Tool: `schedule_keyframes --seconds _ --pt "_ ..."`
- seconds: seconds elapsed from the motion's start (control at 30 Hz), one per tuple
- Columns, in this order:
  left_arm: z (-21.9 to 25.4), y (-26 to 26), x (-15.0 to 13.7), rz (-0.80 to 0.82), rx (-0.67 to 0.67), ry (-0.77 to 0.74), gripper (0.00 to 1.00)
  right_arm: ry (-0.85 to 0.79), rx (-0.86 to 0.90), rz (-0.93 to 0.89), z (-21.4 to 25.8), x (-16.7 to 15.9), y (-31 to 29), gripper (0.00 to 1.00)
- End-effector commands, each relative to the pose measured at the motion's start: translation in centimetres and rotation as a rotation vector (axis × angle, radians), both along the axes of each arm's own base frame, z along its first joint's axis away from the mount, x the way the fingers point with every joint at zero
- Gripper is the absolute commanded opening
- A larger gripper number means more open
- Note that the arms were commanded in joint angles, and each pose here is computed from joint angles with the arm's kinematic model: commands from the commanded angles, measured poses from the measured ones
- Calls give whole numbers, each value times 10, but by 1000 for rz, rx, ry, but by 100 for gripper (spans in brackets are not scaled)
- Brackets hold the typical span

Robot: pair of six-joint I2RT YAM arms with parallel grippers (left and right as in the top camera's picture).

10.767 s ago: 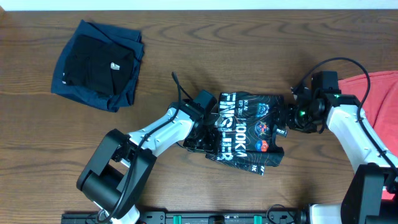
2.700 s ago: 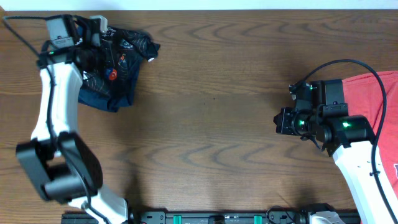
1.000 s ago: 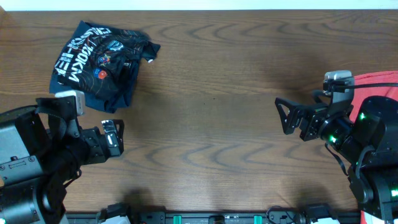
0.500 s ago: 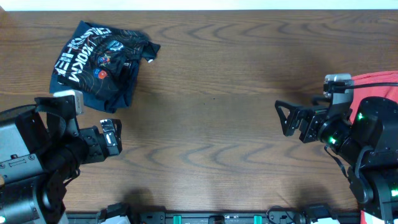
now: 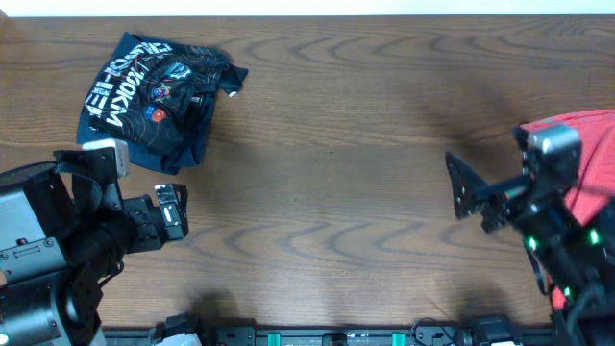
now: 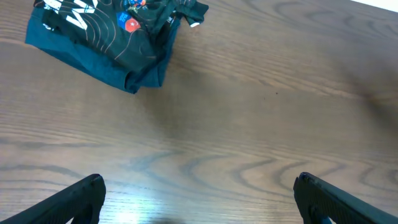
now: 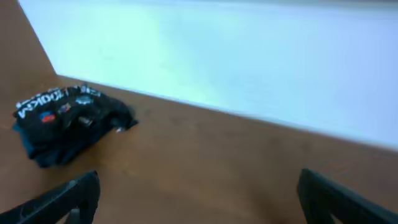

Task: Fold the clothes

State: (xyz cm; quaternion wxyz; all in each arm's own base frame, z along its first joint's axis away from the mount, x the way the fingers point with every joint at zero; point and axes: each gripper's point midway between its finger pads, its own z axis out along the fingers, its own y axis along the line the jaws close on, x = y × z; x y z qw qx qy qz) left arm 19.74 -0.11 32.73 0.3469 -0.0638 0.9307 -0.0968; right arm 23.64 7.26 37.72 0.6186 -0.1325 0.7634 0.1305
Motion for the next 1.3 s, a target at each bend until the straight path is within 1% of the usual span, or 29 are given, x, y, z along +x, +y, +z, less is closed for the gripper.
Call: schedule_keyframes --seconds 0.0,0.13,0.37,0.53,0.77,0.8,0.9,1.27 --pt "0 0 0 -5 9 -1 98 4 -95 -9 -36 -3 -7 99" --pt "0 0 0 -5 9 -1 98 22 -75 -15 -83 -8 -8 99" --pt "0 0 0 -5 9 -1 98 -33 -62 -19 -154 -16 -9 99" --pt "0 0 0 -5 9 -1 98 -81 -56 -20 -181 -24 -9 99" --pt "0 0 0 -5 9 -1 98 -38 -36 -19 -223 -11 -7 99" --pt "0 0 0 -5 9 -1 98 -47 -33 -11 -227 -9 -6 99" --pt "0 0 0 -5 9 -1 98 -99 -21 6 -218 -7 -2 99" --pt "0 0 0 -5 9 -1 98 -95 -22 7 -220 -7 -2 99"
